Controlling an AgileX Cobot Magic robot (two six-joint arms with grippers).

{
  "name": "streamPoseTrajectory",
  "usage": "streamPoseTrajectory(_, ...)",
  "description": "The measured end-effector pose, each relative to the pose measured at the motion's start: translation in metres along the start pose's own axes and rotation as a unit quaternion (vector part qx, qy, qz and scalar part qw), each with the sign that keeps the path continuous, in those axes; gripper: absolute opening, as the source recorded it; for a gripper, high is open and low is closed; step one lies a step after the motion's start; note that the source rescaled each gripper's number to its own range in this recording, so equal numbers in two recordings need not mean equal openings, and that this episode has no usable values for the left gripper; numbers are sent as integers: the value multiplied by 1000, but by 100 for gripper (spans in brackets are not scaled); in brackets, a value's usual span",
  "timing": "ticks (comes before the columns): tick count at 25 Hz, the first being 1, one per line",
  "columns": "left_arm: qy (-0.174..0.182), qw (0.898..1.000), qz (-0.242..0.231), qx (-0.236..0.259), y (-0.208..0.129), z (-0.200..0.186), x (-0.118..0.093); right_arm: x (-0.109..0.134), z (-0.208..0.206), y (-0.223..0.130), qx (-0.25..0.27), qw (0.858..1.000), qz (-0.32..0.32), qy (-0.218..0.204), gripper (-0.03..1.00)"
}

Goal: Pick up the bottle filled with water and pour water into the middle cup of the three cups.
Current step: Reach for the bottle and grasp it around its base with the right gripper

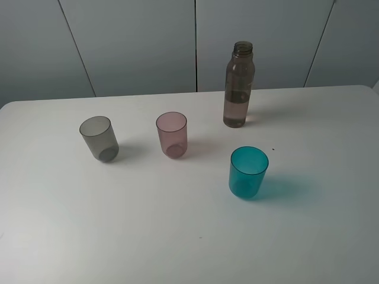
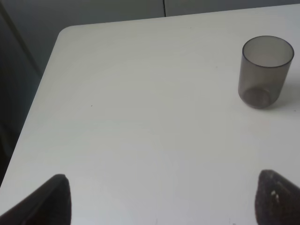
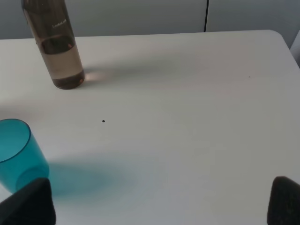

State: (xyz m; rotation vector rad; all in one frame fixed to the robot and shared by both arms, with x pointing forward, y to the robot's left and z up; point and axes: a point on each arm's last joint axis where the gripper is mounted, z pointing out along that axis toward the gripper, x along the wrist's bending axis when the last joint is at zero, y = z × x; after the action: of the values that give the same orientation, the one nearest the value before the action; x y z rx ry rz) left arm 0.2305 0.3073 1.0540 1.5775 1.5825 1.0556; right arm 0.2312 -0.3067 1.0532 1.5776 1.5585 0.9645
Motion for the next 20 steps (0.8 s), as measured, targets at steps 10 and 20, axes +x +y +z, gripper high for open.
streamPoseTrajectory(10,0,1000,0,0,0,0,0,0,0,0,0,1000,0,0,93)
streamPoseTrajectory(20,0,1000,0,0,0,0,0,0,0,0,0,1000,0,0,93)
